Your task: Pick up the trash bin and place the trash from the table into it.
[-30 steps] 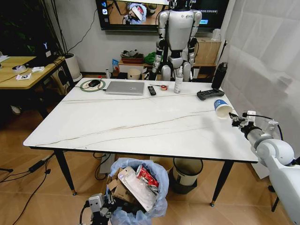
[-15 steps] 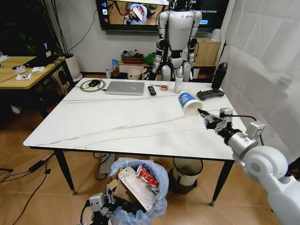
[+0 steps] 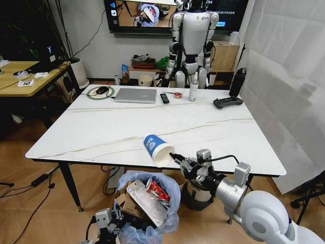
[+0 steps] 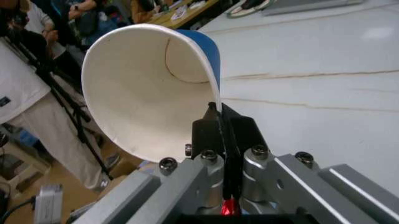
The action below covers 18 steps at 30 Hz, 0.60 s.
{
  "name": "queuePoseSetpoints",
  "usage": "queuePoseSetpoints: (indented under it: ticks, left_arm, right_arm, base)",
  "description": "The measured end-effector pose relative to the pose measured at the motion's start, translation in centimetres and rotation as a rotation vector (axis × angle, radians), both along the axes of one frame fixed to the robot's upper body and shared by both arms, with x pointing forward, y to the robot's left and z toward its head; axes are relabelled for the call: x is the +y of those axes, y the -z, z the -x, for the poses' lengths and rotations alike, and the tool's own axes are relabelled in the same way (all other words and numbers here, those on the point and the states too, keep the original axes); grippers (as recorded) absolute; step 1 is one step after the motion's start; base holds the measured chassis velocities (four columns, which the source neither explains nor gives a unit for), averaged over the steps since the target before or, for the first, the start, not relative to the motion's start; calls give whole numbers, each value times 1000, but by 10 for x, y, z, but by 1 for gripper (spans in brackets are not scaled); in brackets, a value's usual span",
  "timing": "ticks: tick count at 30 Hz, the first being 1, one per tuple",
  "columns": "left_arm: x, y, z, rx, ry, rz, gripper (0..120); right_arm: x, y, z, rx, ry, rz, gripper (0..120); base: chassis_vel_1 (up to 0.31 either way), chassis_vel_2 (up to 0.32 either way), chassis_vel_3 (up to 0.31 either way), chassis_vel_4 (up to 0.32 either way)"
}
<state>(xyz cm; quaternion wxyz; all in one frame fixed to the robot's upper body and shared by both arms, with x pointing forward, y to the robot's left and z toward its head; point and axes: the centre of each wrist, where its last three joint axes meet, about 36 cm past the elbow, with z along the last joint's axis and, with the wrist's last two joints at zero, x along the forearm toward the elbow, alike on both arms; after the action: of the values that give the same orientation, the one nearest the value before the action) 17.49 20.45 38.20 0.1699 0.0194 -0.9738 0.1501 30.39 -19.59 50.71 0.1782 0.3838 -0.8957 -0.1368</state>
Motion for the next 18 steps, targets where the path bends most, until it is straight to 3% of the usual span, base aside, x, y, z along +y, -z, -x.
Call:
queuePoseSetpoints:
  ticks: [8,18]
  left_arm:
    - [5,-4,-1,-9,-14,2,0]
    - [5,-6,-3,-12,-20,8,0]
  right_arm:
    - [19,26,28,71,-72,38,0]
    - [20,32,39,83,-78,52,0]
  base:
    - [0,0,0,0]
    - [0,0,0,0]
